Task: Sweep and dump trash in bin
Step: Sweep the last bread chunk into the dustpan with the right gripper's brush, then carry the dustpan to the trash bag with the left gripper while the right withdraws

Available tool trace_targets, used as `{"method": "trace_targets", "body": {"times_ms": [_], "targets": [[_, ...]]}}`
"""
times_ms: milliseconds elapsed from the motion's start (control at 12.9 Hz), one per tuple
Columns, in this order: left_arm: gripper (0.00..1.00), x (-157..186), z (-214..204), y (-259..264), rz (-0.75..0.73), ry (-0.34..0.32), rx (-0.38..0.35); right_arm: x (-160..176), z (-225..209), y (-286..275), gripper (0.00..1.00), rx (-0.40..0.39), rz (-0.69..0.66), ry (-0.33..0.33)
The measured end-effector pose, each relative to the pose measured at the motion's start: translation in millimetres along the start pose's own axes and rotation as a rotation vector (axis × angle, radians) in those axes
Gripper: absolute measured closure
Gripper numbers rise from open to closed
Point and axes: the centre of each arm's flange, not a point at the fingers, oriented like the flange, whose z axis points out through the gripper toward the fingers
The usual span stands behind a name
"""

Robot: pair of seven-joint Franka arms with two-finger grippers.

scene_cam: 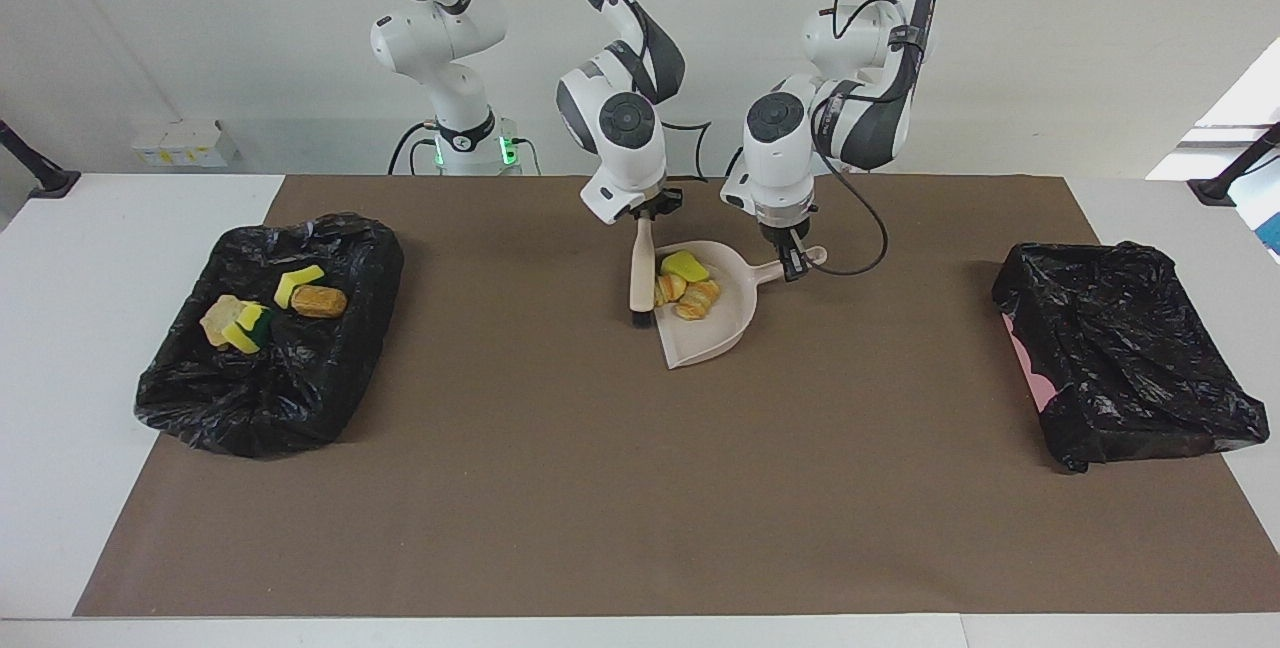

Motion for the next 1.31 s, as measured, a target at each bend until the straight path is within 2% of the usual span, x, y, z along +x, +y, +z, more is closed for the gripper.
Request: {"method": "trace_targets", "body": {"times_ms": [309, 619, 851, 1005, 1315], "targets": [[0.68, -11, 3, -8, 0.0, -0.001, -0.007, 11, -25, 31, 0.74, -0.025, -0.053, -0.042], [0.68, -40, 5, -33, -0.023, 0.006, -0.015, 4, -54, 52, 0.74, -0.22, -0.113, -0.011], [0.68, -91, 4, -66, -0.02, 0.019, -0.015, -16, -48, 26, 0.74, -0.269, -0.165, 0.005], [0.68, -127, -7, -83, -0.026, 0.031, 0.007, -36, -32, -4, 0.74, -0.282, -0.13, 0.017], [0.68, -225, -35, -109, 0.012, 0.049, 0.047, -67, 9, -63, 0.74, -0.219, -0.049, 0.041]]}}
